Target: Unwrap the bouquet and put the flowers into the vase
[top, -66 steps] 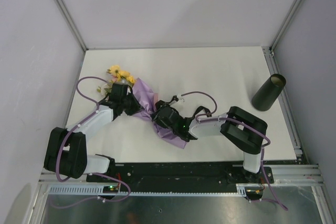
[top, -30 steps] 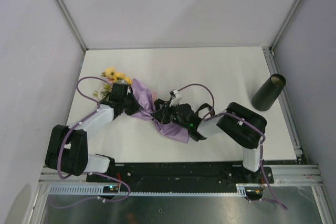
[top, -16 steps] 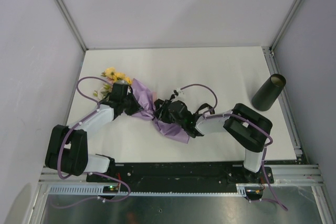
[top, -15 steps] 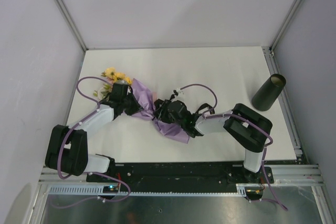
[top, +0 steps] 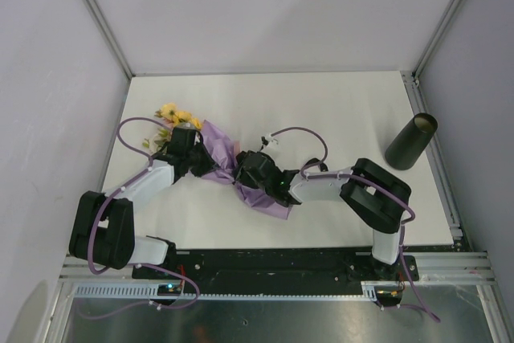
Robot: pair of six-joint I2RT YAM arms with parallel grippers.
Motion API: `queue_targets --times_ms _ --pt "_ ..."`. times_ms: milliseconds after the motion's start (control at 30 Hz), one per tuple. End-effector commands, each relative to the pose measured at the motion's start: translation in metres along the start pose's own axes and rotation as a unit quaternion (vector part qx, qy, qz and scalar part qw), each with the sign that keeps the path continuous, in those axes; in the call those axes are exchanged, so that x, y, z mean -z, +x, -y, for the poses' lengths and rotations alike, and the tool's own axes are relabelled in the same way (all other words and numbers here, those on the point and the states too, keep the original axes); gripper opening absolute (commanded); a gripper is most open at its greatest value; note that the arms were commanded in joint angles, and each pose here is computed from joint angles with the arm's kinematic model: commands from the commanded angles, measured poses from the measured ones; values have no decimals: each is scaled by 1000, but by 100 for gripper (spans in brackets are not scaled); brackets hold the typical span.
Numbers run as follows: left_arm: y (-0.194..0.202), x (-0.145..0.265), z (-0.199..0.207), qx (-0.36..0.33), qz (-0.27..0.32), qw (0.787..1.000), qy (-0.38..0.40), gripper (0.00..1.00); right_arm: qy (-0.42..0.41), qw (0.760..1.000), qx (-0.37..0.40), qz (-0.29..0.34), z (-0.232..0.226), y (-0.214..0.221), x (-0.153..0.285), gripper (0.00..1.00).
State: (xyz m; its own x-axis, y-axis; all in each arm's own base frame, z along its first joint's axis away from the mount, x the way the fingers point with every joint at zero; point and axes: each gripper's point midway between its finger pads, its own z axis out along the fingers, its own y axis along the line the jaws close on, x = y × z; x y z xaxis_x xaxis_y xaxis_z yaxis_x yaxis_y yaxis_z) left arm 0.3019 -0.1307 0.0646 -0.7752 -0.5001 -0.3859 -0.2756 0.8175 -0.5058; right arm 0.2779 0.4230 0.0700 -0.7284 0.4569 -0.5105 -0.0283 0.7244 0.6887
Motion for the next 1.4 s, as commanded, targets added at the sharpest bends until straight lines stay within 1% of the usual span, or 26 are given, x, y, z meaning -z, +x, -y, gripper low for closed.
queue_targets --times_ms 0,200,400,567,667,733,800,933,1000,1067,1233,1367 --pt "4 -1 -10 -8 -5 1000 -19 8 82 996 12 31 21 -3 -5 41" --pt "4 -1 -8 -8 -6 1000 -16 8 128 991 18 33 30 0 -8 40" --pt "3 -1 -8 -8 -4 1000 -18 8 154 987 17 30 40 3 -14 34" --pt "3 -1 -8 -6 -2 1000 -19 8 163 986 10 24 44 1 -18 18" --pt "3 -1 -8 -5 -2 1000 -21 8 161 986 8 28 42 -3 -18 5" --pt "4 -1 -9 -6 -1 1000 -22 8 152 988 14 32 36 -7 -17 1" --pt "4 -2 -9 -7 -1 1000 -24 8 119 992 29 39 20 -13 -14 0" --pt "5 -5 -14 -9 -4 999 -33 7 -9 996 67 53 -29 -24 -5 0" --pt "7 -7 -16 -9 -7 999 -36 7 -85 991 89 59 -53 -27 6 0" --pt "7 -7 -18 -9 -8 999 -39 7 -141 982 109 62 -68 -26 16 0" --pt "7 -8 -18 -9 -7 999 -41 7 -223 961 149 71 -84 -24 31 0" --pt "8 -8 -18 -10 -8 999 -41 7 -250 949 174 78 -89 -27 36 0"
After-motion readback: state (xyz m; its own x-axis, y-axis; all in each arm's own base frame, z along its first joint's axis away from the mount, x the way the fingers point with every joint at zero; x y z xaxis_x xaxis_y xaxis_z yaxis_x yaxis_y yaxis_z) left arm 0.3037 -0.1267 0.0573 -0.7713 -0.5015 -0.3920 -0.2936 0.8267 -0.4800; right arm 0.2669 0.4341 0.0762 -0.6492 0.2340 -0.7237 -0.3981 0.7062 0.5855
